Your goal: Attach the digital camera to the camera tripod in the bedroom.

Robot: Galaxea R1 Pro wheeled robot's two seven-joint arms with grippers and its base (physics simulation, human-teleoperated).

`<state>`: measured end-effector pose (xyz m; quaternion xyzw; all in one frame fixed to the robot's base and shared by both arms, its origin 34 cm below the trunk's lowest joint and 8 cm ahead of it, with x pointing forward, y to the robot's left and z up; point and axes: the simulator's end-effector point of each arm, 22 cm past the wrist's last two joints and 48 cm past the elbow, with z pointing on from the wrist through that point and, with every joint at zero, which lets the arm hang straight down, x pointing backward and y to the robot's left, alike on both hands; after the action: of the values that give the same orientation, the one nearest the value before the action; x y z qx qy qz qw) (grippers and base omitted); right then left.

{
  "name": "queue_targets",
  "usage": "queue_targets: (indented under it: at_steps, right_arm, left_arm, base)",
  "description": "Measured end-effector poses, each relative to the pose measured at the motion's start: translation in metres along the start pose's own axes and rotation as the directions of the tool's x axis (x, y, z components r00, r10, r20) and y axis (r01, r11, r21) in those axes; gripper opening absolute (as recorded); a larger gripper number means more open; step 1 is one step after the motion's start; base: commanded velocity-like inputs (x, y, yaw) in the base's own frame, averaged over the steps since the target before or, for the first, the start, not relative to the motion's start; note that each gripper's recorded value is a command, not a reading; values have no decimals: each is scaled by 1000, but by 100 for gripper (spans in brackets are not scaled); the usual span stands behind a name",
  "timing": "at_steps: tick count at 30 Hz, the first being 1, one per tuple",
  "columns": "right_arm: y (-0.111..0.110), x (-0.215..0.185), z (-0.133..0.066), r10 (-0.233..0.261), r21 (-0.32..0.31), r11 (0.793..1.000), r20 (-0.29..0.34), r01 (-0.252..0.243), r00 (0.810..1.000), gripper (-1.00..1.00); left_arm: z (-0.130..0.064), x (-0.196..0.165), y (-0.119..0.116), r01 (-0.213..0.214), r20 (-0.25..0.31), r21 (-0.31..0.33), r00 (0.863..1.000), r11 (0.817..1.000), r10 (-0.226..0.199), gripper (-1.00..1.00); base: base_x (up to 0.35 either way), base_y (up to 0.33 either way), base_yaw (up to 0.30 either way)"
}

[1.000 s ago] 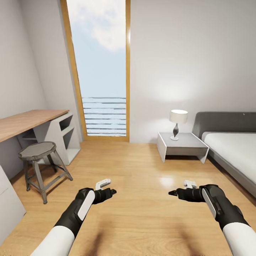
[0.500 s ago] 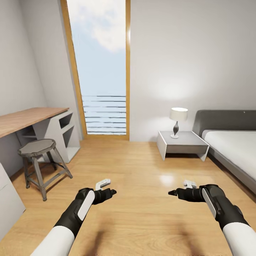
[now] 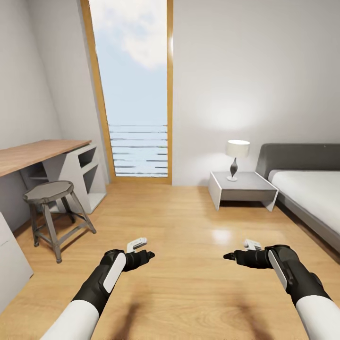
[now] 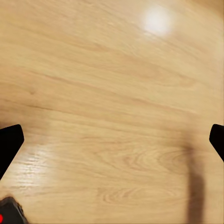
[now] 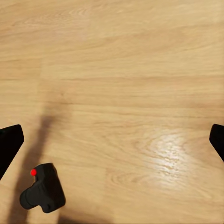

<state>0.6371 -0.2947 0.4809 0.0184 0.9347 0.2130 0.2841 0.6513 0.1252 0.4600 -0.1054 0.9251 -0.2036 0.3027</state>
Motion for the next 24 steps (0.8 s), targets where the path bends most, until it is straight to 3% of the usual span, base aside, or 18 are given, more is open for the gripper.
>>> queue_targets:
  at_steps: [10,17,24]
  right_arm:
    - [-10,16,15,2,7,1000,-16,-1,1000,100]
    - [-16,27,27,12,12,1000,-45,-11,999,100]
    - [-23,38,38,23,19,1000,-71,-21,997,100]
  left_arm:
    - [14,16,13,0,-15,-20,1000,1000,-1,100]
    - [23,27,44,10,-39,-137,999,990,-16,100]
    - [28,36,74,16,-55,-260,998,965,-32,100]
  base:
    - [0,0,0]
    - [0,0,0]
    - [0,0,0]
